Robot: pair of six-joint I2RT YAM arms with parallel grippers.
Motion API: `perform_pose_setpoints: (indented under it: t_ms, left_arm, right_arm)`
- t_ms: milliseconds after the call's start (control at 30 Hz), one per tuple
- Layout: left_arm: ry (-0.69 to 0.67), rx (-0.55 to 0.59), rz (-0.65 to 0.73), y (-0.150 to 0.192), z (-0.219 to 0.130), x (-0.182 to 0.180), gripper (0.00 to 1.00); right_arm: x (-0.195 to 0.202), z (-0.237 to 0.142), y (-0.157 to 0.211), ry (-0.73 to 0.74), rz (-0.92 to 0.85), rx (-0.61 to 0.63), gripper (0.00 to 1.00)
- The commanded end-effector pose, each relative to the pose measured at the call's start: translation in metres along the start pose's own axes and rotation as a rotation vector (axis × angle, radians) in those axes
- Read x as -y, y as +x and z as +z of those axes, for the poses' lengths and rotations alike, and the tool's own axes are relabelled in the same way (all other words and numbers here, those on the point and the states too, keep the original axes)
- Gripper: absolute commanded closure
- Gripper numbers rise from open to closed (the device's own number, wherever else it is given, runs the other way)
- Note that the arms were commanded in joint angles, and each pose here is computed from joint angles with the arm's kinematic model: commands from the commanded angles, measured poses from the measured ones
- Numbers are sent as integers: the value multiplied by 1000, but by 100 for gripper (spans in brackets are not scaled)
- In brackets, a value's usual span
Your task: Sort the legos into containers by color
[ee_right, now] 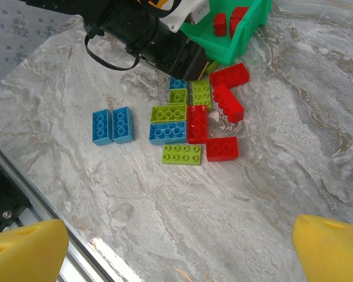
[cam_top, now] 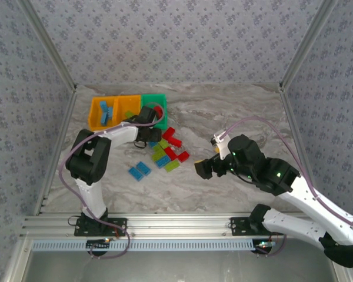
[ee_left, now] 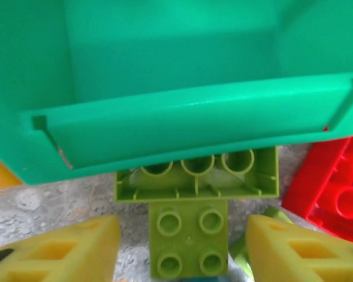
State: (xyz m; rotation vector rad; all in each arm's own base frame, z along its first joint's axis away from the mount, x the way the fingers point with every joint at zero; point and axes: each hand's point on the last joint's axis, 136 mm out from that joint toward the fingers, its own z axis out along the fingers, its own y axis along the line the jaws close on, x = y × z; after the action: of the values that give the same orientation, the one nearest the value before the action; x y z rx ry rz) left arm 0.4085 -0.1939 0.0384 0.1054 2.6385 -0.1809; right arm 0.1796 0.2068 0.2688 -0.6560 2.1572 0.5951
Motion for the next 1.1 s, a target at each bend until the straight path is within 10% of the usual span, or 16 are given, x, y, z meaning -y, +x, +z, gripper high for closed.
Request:
perform_pose_setpoints:
  t_ms: [0, 367, 700, 1067]
  left_arm:
    - [8, 28, 1, -12, 3, 1, 50]
    - [61, 12, 6, 5, -20, 5, 74]
    - [-13, 307, -38, -55, -129, -32, 73]
    - [-58, 228, -223, -141, -58, -96, 72]
  right_arm:
    - [3, -10, -5, 24, 18, 21, 0]
    - [3, -5, -10, 25, 51, 45, 0]
    - [3, 1, -17, 31, 56, 68, 0]
    - [7, 0, -7, 44, 96, 41, 0]
